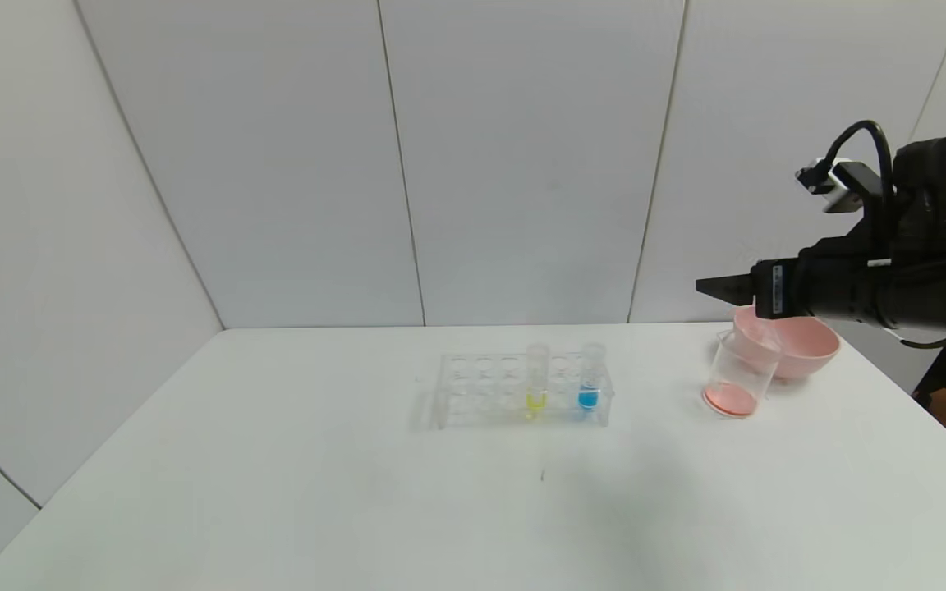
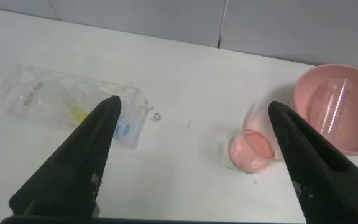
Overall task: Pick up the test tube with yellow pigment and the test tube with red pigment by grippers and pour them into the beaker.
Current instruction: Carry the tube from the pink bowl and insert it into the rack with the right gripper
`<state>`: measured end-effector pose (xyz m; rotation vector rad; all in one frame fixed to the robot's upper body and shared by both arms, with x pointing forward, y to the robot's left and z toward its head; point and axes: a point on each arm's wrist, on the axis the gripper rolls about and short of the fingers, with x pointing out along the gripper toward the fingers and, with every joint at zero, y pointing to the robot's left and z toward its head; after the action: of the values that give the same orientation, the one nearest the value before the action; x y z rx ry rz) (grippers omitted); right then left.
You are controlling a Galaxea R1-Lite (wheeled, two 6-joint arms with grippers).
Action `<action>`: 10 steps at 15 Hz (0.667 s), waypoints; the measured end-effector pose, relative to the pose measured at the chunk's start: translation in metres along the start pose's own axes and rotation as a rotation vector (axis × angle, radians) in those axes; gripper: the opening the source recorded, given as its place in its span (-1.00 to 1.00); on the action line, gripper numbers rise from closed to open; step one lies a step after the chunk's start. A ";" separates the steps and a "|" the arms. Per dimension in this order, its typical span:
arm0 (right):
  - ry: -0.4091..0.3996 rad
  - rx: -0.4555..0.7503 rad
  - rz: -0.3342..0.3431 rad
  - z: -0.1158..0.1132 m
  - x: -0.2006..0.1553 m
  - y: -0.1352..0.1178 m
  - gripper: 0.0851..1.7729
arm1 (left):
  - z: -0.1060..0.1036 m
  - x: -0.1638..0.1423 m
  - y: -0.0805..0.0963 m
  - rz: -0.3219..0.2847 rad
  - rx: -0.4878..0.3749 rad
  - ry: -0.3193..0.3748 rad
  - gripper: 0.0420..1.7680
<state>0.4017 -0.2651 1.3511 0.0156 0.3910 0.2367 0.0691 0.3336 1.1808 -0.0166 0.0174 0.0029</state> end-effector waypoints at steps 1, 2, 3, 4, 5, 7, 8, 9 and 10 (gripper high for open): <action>-0.009 0.013 -0.008 0.000 -0.007 0.015 0.91 | 0.000 0.000 0.000 0.000 0.000 0.000 0.94; -0.014 0.029 -0.012 -0.002 -0.015 0.028 0.91 | 0.000 0.000 0.000 0.000 0.000 0.000 0.94; -0.015 0.040 -0.010 -0.005 -0.021 0.041 0.91 | 0.000 0.000 0.000 0.000 0.000 0.000 0.94; -0.015 0.041 -0.016 -0.008 -0.026 0.052 0.91 | 0.000 0.000 0.000 0.000 0.000 0.000 0.94; -0.017 0.035 -0.027 -0.012 -0.030 0.060 0.91 | 0.000 0.000 0.000 0.000 0.000 0.000 0.94; -0.001 0.024 -0.024 -0.024 -0.037 0.075 0.91 | 0.000 0.000 0.000 0.000 0.000 0.000 0.94; 0.008 0.035 -0.014 -0.030 -0.042 0.084 0.91 | 0.000 0.000 0.000 0.000 0.000 0.000 0.94; 0.011 0.049 -0.014 -0.035 -0.046 0.091 0.91 | 0.000 0.000 0.000 0.000 0.000 0.000 0.94; 0.017 0.059 -0.008 -0.040 -0.049 0.099 0.91 | 0.000 0.000 0.000 0.000 0.000 0.000 0.94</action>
<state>0.3200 -0.1819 1.3390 0.0700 0.4145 0.2174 0.0691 0.3336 1.1808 -0.0161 0.0174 0.0029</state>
